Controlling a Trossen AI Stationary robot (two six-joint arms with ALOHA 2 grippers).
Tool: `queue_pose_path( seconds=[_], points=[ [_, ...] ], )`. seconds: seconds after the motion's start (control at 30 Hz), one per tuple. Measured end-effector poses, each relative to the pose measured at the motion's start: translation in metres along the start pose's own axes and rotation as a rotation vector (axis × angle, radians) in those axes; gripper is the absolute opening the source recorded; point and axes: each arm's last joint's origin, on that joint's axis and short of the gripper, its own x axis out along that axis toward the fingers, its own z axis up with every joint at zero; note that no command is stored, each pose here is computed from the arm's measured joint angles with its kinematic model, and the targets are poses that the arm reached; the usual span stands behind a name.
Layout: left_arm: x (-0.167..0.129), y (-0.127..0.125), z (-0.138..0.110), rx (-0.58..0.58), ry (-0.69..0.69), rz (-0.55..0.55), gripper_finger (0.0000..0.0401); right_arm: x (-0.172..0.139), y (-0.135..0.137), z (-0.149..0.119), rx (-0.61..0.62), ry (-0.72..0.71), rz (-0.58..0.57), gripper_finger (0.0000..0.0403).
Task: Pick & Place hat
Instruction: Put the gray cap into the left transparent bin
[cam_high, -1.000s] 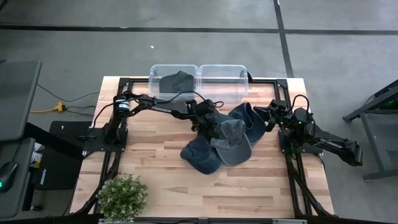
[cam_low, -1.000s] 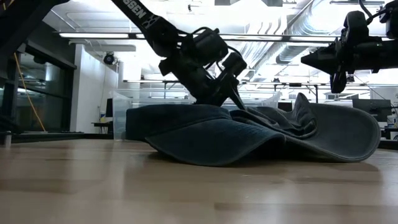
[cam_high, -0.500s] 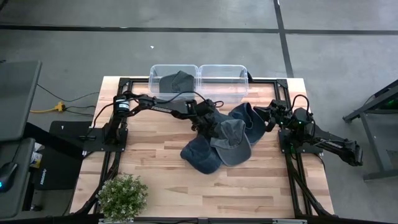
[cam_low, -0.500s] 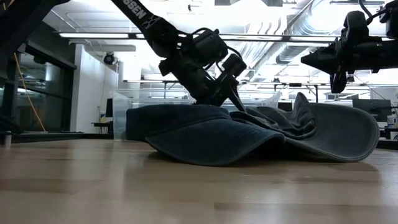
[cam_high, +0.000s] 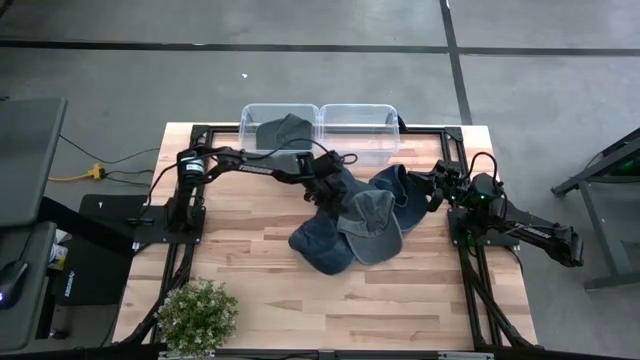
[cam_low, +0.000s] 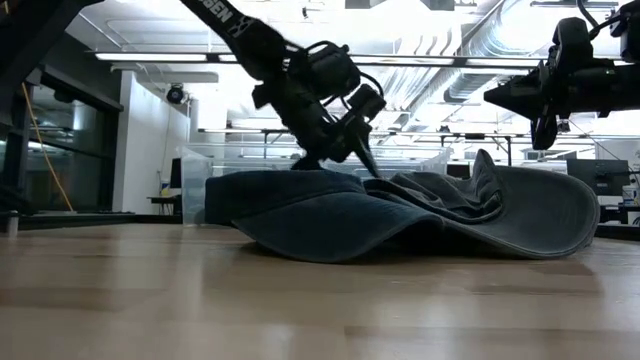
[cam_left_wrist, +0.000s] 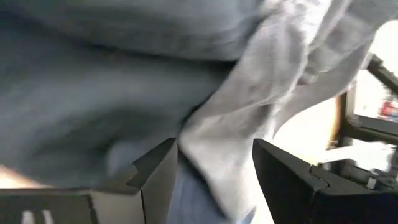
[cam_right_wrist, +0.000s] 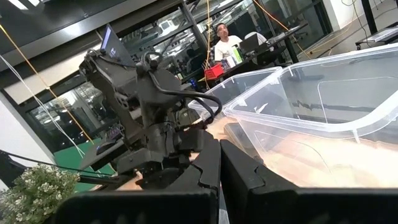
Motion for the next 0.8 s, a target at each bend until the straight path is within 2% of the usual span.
queue_pose_path(
  seconds=[0.17,0.3,0.37,0.53,0.7,0.8],
  points=[
    [-0.022,-0.023,0.005,0.011,-0.002,0.074,0.0209,0.0,0.0,0.0,0.0,0.0,0.0,0.0001],
    [-0.032,-0.046,0.004,-0.019,0.017,0.03,0.0209,0.0,0.0,0.0,0.0,0.0,0.0,0.0001],
    [-0.026,-0.052,0.002,-0.054,0.029,0.022,0.0209,0.0,0.0,0.0,0.0,0.0,0.0,0.0001],
    [-0.018,-0.057,-0.007,-0.107,0.001,0.058,0.0209,0.0,0.0,0.0,0.0,0.0,0.0,0.0001],
    [-0.008,-0.047,-0.013,-0.139,0.033,0.145,0.0209,0.0,0.0,0.0,0.0,0.0,-0.001,0.0001],
    [-0.002,-0.05,-0.011,-0.117,0.019,0.127,0.0209,0.0,0.0,0.0,0.0,0.0,-0.002,0.0001]
  ],
)
